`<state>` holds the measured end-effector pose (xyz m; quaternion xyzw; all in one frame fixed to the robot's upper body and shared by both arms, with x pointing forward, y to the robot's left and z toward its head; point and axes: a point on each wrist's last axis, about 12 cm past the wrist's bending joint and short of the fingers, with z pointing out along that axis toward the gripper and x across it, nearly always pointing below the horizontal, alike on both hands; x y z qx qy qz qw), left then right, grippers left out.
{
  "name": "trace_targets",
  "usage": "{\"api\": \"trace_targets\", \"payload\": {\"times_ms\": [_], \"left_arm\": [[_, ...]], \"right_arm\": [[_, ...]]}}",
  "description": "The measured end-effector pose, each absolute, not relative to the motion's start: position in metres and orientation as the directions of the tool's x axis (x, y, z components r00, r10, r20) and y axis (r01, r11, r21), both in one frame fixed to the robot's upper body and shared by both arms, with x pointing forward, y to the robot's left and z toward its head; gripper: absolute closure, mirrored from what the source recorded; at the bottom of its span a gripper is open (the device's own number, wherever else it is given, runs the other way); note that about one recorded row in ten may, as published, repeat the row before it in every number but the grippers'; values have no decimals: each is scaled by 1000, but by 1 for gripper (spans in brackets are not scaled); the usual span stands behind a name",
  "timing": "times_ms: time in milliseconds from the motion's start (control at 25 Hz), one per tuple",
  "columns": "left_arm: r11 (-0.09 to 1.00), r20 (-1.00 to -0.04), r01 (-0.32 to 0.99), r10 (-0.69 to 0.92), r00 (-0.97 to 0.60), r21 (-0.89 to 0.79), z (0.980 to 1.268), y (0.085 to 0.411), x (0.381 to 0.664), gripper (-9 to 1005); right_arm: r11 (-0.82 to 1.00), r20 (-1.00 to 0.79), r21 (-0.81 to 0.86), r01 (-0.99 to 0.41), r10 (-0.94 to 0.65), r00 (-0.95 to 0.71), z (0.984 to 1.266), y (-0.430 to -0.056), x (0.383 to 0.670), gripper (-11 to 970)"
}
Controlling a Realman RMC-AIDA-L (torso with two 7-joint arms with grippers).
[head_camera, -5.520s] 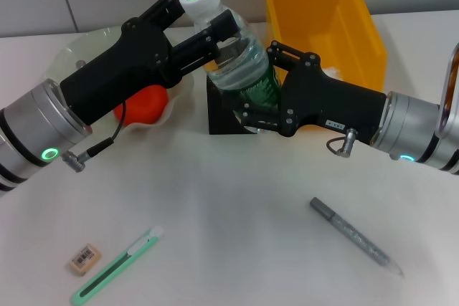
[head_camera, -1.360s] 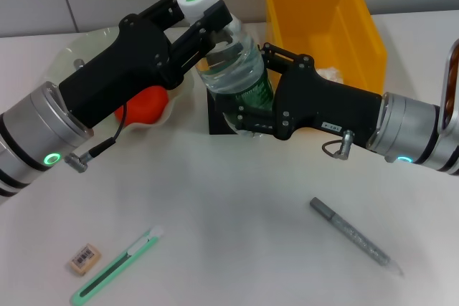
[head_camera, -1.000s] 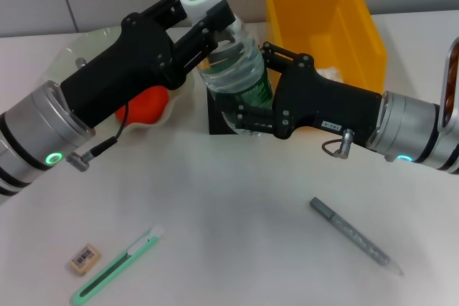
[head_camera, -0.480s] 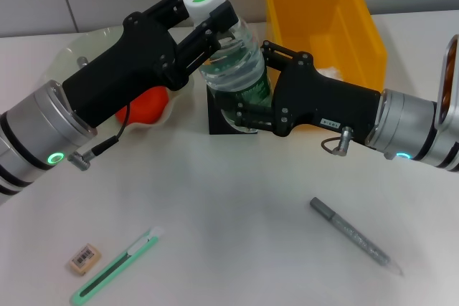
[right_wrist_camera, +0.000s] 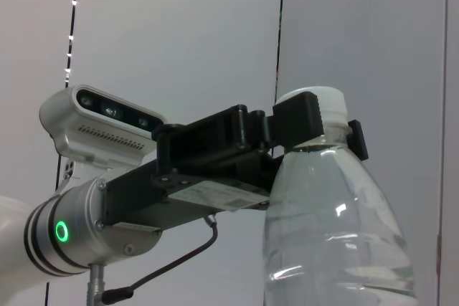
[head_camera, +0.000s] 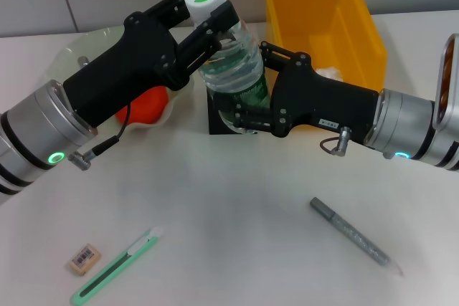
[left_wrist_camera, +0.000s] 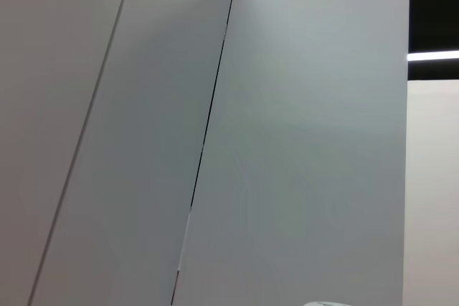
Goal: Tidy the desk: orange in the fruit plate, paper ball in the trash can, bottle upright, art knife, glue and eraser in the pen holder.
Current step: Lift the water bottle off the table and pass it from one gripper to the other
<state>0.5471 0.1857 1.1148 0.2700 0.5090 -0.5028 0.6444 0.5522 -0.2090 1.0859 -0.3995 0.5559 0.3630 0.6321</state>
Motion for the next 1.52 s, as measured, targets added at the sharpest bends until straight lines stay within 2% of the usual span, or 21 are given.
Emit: {"api": "trace_targets", "payload": {"times_ms": [1520], "left_arm": [[339,-925,930,-379,-5,-144,1120,183,549,541]], "right_arm": [[415,-997,-65,-907,0,72,1084,-203,556,194]]}}
